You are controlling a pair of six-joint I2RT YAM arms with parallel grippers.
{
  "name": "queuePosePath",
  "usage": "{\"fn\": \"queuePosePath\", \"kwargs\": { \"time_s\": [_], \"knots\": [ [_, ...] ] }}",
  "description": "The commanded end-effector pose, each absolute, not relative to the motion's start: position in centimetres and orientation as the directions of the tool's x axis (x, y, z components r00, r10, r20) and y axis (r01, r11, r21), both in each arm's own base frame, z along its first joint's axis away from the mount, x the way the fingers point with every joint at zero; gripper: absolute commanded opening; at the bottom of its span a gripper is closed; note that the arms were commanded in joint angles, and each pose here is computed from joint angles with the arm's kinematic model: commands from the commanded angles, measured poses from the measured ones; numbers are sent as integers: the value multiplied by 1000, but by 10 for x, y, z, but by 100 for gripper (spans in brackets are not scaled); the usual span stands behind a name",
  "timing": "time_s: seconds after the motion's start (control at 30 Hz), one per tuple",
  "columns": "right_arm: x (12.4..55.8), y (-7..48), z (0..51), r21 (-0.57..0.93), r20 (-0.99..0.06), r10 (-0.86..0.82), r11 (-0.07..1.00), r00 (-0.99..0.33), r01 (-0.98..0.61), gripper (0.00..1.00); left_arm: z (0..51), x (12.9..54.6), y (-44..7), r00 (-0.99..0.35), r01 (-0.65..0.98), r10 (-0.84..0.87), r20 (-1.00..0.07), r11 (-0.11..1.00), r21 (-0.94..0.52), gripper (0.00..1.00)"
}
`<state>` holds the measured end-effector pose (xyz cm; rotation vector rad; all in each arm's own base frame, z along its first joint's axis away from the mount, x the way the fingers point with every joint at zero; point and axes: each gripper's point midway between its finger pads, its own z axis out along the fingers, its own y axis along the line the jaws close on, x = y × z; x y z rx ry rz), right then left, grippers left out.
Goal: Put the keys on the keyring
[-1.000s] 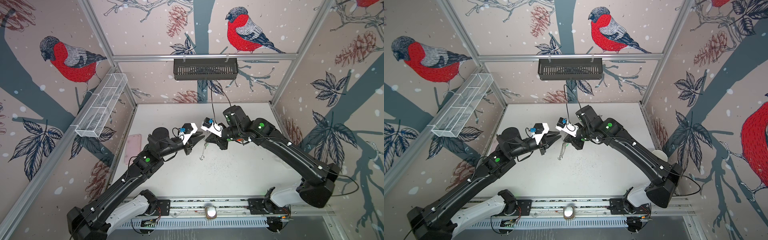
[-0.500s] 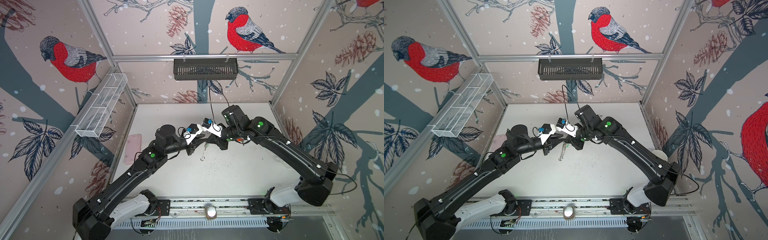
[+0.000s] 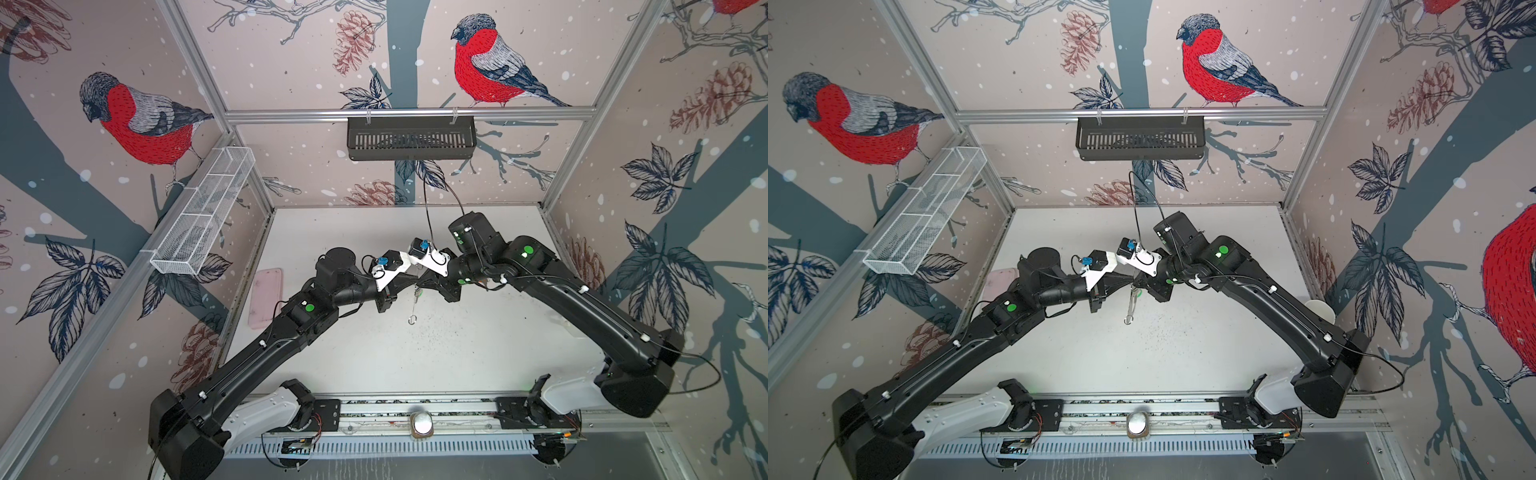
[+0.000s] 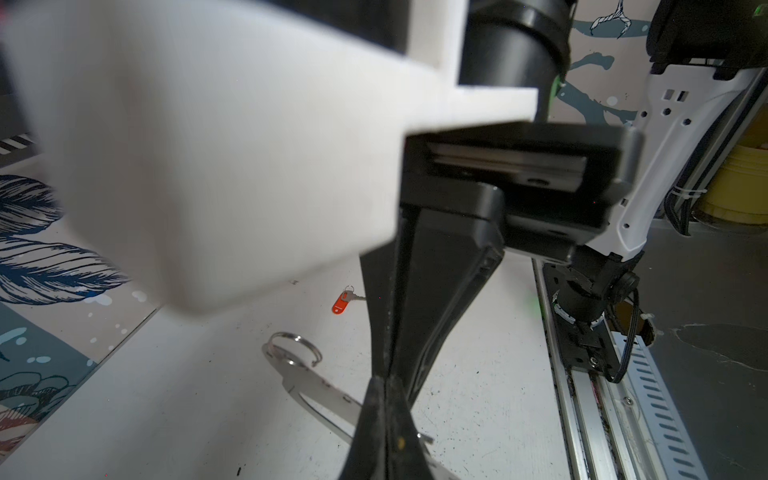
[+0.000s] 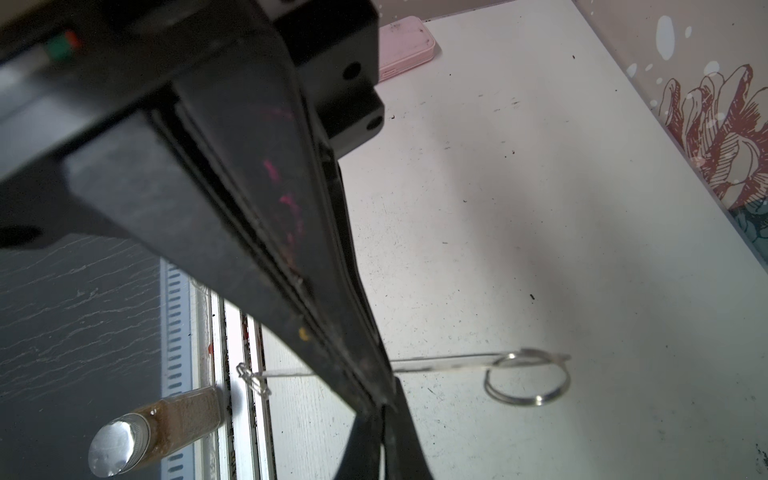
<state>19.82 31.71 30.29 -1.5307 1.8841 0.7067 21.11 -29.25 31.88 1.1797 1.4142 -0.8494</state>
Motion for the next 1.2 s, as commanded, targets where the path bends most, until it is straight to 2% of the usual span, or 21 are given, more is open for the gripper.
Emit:
{"fn": "queuePosePath", "kwargs": {
  "time_s": [0.0, 0.27, 0.53, 0.67, 1.17],
  "knots": [
    [197, 327, 322, 7, -802, -589, 154, -98, -988, 0, 319, 213, -292, 42, 956, 197, -979, 276, 97, 0],
    [195, 323, 326, -7, -837, -540, 168, -86, -986, 0, 334, 209, -290, 71, 953, 92, -993, 288, 95, 0],
    [195, 320, 329, -17, -861, -503, 179, -77, -984, 11, 353, 202, -287, 113, 951, -21, -993, 291, 102, 0],
    [192, 319, 332, -20, -872, -485, 173, -68, -985, 13, 359, 200, -286, 123, 951, -53, -991, 290, 102, 0],
    [189, 328, 333, -8, -906, -421, 122, -45, -993, 11, 368, 192, -285, 120, 963, -149, -982, 258, 79, 0]
  ]
}}
